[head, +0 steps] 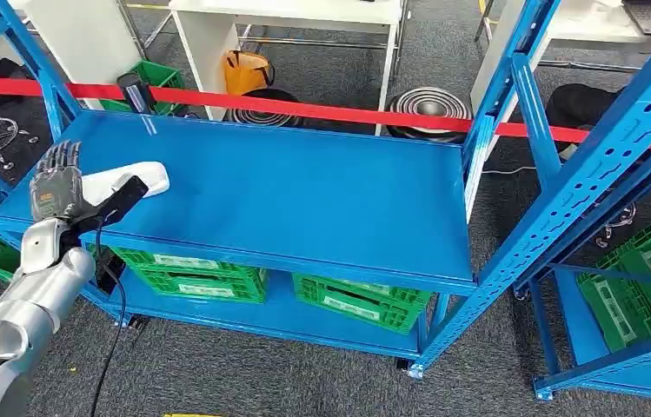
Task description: Take the parts from the cabinet and place them on the table.
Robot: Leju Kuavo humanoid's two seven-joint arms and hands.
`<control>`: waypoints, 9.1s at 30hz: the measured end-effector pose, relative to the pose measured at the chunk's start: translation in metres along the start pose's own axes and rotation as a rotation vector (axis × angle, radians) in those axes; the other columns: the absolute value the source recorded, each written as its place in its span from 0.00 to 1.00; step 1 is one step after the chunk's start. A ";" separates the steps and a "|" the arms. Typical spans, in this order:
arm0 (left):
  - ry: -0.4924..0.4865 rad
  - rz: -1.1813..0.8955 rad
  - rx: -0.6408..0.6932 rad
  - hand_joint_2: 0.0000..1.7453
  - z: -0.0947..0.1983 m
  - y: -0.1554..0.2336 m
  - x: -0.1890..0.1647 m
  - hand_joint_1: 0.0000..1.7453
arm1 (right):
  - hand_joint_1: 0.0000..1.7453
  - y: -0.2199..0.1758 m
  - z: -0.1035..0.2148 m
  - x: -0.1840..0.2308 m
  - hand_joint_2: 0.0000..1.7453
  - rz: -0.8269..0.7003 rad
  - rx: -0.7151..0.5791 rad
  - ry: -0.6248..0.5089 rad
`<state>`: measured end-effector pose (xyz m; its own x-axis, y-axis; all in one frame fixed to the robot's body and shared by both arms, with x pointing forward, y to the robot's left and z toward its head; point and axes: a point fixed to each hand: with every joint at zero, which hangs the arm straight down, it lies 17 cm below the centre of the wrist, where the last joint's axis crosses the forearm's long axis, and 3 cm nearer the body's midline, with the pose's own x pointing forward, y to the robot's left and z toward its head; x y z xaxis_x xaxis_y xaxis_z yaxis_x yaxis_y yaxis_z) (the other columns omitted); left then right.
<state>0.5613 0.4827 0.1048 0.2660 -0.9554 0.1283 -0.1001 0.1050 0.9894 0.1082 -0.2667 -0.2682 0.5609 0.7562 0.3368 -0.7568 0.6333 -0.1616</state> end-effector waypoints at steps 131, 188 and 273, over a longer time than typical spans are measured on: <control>-0.007 0.281 0.070 1.00 -0.008 0.028 -0.022 0.00 | 0.00 0.082 0.011 -0.006 0.00 -0.208 0.102 0.020; -0.074 0.348 -0.037 1.00 0.009 -0.017 0.084 0.00 | 0.00 -0.077 0.039 -0.120 0.00 -0.070 -0.275 0.178; 0.147 0.190 -0.038 0.00 0.018 -0.030 0.009 0.00 | 0.00 -0.068 0.042 -0.116 0.00 -0.014 -0.219 0.169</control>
<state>0.5499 0.4659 0.0746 0.3829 -0.8672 0.3182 -0.1260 0.2922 0.9480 0.0804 -0.4046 -0.2572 0.6329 0.7520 0.1844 -0.6680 0.6507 -0.3611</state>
